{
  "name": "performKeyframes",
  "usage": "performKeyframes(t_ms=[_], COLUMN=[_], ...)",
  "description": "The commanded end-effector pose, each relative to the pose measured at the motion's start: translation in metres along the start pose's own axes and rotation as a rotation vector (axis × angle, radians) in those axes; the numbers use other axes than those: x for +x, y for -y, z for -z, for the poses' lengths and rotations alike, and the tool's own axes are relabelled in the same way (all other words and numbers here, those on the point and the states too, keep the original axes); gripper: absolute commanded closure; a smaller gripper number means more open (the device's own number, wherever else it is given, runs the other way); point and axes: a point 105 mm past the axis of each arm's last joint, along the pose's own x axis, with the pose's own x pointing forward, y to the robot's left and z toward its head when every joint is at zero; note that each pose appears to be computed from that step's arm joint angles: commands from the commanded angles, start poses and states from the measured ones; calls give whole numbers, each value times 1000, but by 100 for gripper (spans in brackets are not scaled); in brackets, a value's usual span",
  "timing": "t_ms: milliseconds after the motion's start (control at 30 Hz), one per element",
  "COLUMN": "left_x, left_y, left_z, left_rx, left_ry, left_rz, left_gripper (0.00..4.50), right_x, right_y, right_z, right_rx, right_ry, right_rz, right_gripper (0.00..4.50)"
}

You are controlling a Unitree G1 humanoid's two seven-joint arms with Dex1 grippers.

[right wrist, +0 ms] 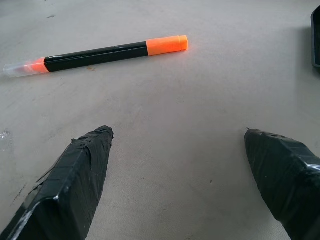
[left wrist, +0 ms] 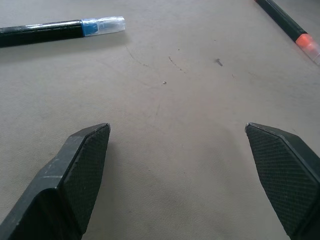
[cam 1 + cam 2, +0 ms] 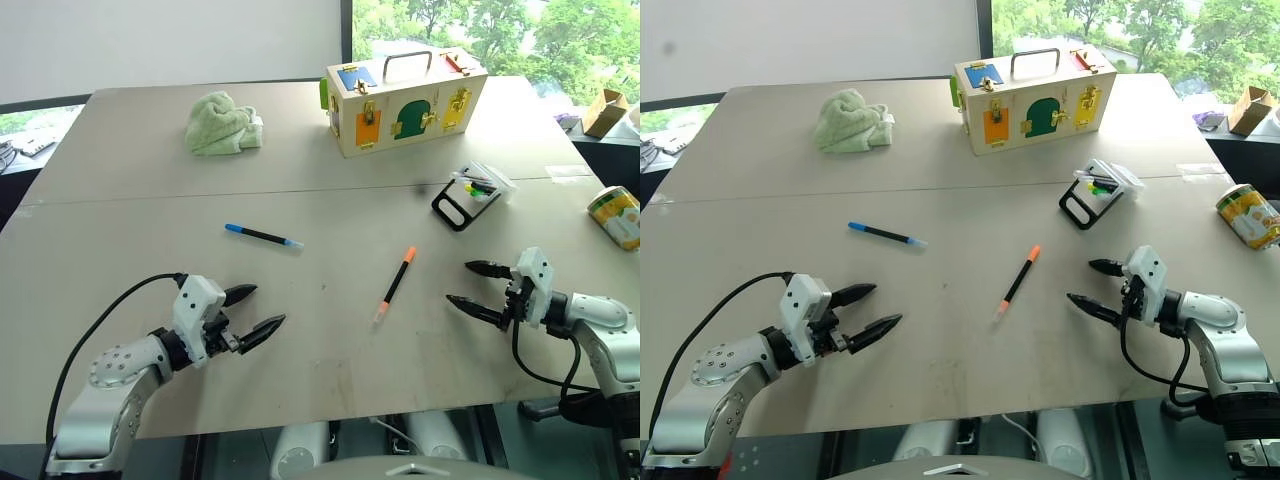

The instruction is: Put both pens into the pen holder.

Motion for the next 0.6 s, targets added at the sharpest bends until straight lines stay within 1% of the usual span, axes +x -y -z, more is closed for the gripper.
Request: performKeyframes(t_ms=[33,600], left_x=[2,3], left_y=[2,1], left_z=[-7,-7], left_rx=[34,37], left_ry=[28,29], left_rz=[7,-1], left_gripper=[4,4], right_x=[-1,7], right_y=[1,-2], right_z=[-10,-11], right_rx=[-24,-21], right_ry=[24,34], right_rz=[-2,-15], right_gripper=[0,0])
